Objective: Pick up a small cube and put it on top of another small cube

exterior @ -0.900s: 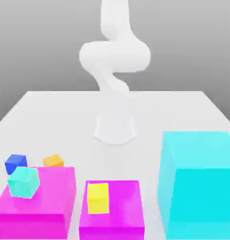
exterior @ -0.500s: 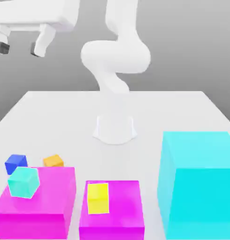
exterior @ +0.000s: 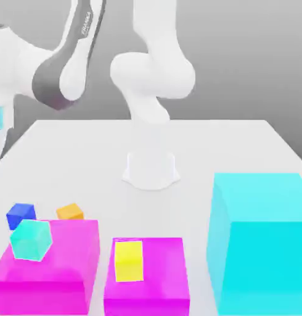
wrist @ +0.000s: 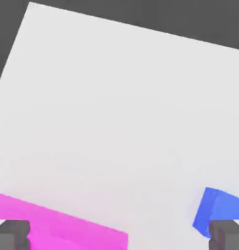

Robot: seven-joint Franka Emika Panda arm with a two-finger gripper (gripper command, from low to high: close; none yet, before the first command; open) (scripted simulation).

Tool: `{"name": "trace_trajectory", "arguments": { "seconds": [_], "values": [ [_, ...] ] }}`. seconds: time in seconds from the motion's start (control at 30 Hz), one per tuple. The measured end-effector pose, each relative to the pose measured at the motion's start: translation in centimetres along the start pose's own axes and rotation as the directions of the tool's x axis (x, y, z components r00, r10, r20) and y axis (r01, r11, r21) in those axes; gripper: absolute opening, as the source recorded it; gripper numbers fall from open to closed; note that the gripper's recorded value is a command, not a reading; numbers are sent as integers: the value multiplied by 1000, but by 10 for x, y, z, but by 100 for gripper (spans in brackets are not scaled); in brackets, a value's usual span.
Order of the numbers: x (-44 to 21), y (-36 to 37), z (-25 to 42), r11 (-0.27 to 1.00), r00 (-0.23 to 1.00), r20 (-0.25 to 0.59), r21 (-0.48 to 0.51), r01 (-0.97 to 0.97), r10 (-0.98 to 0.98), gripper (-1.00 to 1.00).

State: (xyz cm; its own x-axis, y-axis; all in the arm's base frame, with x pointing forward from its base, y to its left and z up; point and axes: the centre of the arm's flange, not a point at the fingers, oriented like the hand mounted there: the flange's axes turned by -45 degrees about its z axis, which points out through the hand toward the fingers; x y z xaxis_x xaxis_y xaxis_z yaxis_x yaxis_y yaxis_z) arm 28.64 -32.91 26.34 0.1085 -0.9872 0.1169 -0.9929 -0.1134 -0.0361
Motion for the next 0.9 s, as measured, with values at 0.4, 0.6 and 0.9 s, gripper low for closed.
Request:
{"name": "trace_trajectory", "arguments": {
  "seconds": [0.4,0.6,0.9],
  "values": [
    [-16,64,130,971,966,105,-62,-229,235,-100],
    [-17,64,133,971,966,104,-62,-229,235,-100],
    [-17,25,58,984,979,108,-48,-170,175,-100]
  ]
}}
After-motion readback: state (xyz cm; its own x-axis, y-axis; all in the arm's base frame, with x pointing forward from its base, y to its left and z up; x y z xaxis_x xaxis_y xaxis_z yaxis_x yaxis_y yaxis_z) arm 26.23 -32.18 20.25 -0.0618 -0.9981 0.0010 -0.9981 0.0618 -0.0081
